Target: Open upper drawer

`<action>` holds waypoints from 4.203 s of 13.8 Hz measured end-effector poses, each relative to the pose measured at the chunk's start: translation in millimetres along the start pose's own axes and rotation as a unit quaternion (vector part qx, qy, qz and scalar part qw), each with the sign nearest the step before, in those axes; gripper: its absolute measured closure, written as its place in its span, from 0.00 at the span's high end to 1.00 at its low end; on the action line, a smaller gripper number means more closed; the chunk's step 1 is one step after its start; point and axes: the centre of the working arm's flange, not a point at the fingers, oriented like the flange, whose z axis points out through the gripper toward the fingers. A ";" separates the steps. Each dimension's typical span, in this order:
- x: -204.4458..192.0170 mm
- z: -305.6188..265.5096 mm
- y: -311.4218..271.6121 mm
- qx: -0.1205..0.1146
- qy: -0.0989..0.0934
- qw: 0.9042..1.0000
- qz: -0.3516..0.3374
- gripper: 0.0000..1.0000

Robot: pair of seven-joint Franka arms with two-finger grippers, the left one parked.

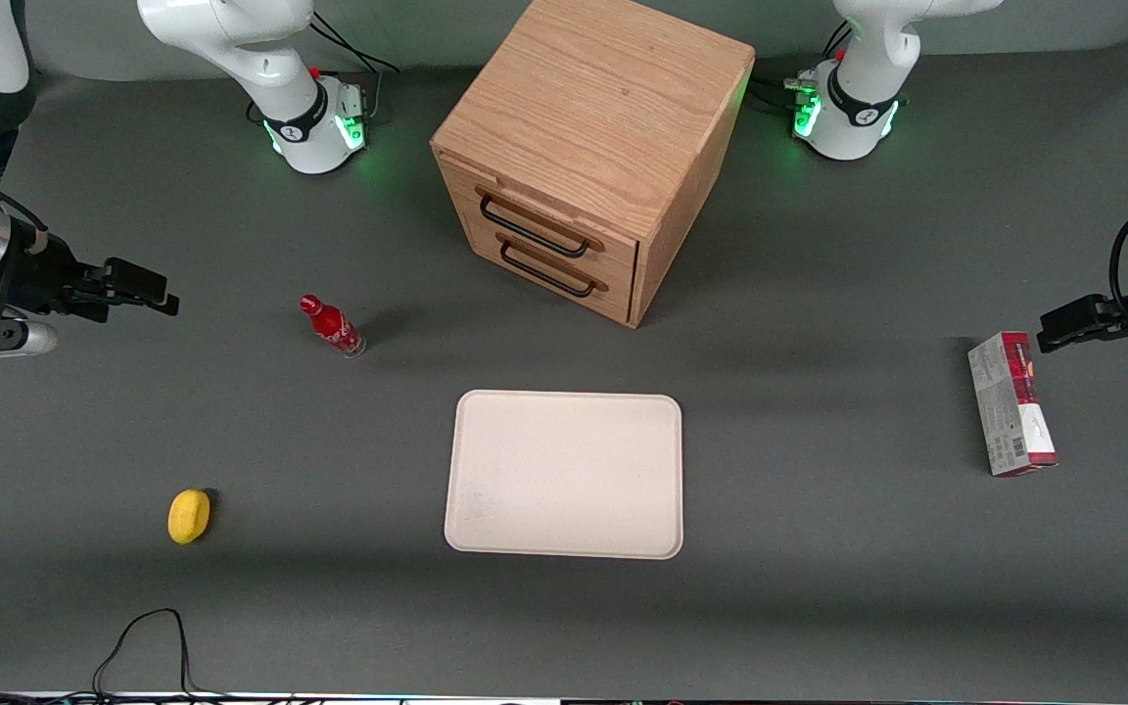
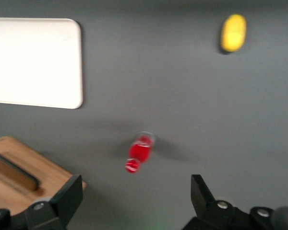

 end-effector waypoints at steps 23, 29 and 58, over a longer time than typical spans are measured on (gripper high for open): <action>-14.5 122.2 -261.8 0.090 -0.094 0.938 -0.320 1.00; -30.2 163.1 -302.8 0.091 -0.096 0.929 -0.345 1.00; -72.6 242.2 -324.7 0.076 -0.085 0.903 -0.415 1.00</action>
